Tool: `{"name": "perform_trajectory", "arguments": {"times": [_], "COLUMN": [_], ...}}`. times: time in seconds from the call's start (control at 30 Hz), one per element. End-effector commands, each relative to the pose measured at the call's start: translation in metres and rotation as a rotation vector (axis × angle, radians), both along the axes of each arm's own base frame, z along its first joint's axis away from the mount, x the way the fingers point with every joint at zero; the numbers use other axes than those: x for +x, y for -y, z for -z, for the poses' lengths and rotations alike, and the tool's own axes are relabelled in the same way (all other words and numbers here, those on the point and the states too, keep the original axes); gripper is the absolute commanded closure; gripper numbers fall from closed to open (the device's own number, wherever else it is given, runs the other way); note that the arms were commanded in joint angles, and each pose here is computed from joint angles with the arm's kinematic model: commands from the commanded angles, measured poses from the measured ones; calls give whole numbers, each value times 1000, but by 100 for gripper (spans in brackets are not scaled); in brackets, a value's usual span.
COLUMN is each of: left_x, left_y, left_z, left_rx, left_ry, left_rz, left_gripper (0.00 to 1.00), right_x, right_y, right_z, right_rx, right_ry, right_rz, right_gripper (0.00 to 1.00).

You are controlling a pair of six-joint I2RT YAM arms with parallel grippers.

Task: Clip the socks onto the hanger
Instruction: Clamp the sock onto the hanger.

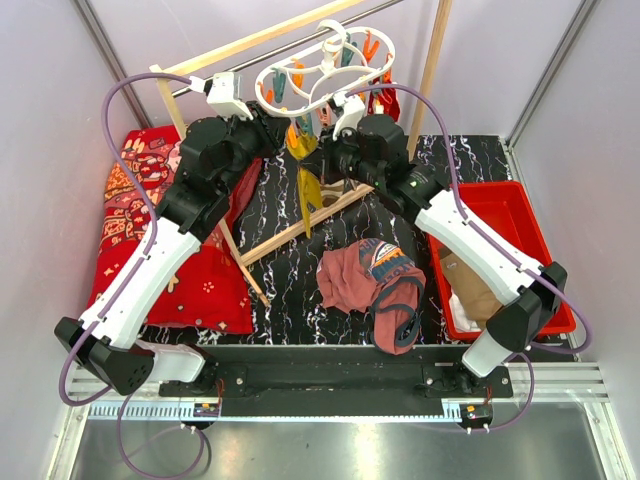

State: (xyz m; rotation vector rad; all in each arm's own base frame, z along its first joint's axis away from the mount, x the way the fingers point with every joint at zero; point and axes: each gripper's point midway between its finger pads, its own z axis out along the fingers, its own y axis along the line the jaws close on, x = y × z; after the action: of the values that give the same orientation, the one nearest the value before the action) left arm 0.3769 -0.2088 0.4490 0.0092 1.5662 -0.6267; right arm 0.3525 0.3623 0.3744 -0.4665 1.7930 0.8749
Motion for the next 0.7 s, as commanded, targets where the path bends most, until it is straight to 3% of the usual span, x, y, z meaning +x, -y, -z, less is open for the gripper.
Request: {"name": "perform_trajectory", "arguments": {"times": [0.0, 0.67], "left_x": [-7, -11], "left_y": [-8, -8], "left_z": [-24, -27], "left_rx": [-47, -63], "left_ry": [58, 56], "left_rz": [-14, -2], "left_gripper": [100, 98], "right_x": [0, 1], "right_y": [-9, -16], "right_z": [-35, -53], "right_rx": [73, 117], "right_ry": [73, 103], "right_rz": [-9, -25], "right_gripper": [100, 100]}}
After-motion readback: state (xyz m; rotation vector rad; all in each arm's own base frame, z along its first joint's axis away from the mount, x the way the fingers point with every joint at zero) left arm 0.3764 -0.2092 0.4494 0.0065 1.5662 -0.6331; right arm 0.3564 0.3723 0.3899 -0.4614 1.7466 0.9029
